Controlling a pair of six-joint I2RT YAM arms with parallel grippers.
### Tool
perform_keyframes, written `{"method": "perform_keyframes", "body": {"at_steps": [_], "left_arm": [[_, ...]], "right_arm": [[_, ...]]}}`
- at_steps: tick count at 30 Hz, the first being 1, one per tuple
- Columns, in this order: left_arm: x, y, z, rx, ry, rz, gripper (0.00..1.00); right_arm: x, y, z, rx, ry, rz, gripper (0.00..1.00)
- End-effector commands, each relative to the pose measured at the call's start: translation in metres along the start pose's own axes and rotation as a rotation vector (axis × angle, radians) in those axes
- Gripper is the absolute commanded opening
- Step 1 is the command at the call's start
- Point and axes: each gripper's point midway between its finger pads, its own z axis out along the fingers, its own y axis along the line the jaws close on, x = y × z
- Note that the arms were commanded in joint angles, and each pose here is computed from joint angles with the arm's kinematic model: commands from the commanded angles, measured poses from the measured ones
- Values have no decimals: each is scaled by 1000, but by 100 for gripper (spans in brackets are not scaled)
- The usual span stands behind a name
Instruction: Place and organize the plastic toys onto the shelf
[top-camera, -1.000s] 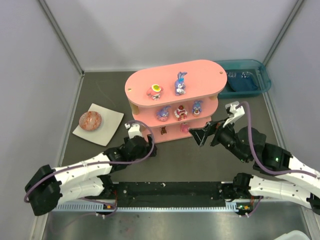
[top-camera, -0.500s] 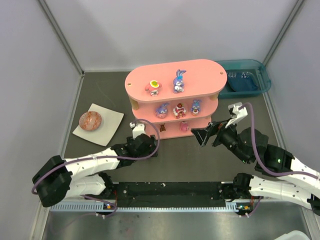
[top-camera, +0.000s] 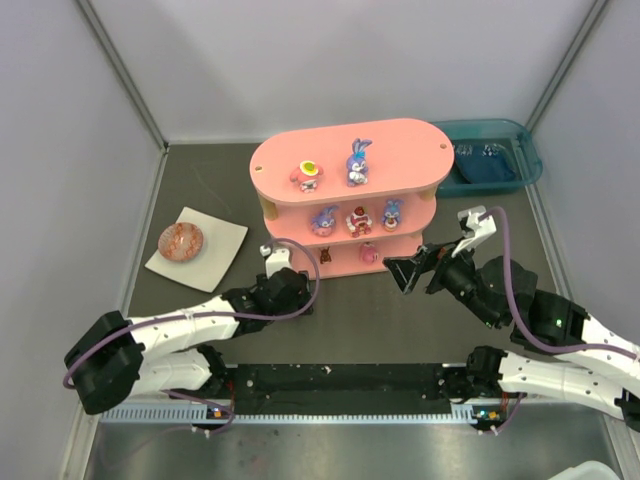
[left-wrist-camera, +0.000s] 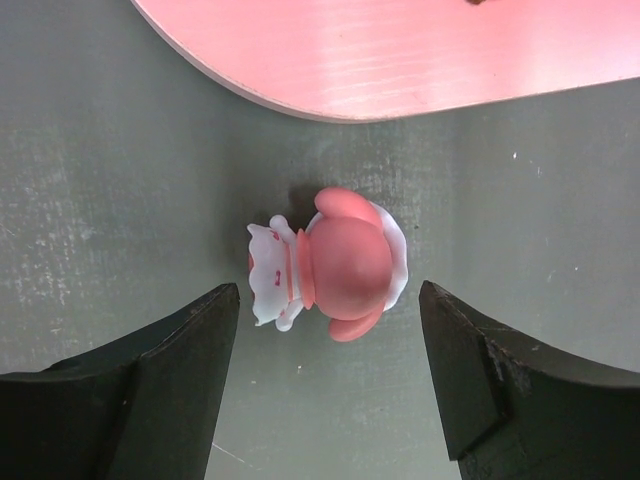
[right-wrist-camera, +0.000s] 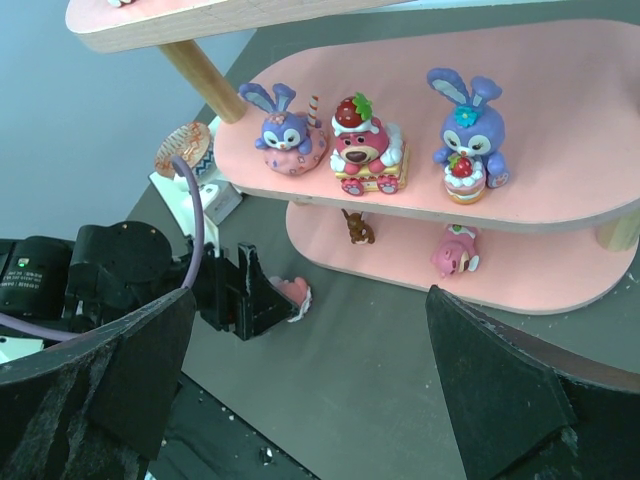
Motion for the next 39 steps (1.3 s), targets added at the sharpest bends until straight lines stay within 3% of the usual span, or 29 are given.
{"method": "perform_keyframes", "body": {"at_steps": [1,26,39], "left_arm": [[1,-12,1,64,6,7,77],[13,-8,3,75,24,-23,61],[9,-15,-25,203,3,-62,50]], "right_arm": [[-3,2,1,0,-17,16,99],[1,1,1,-4,-9,13,99],[2,0,1,-13,-20,-8,99]]}}
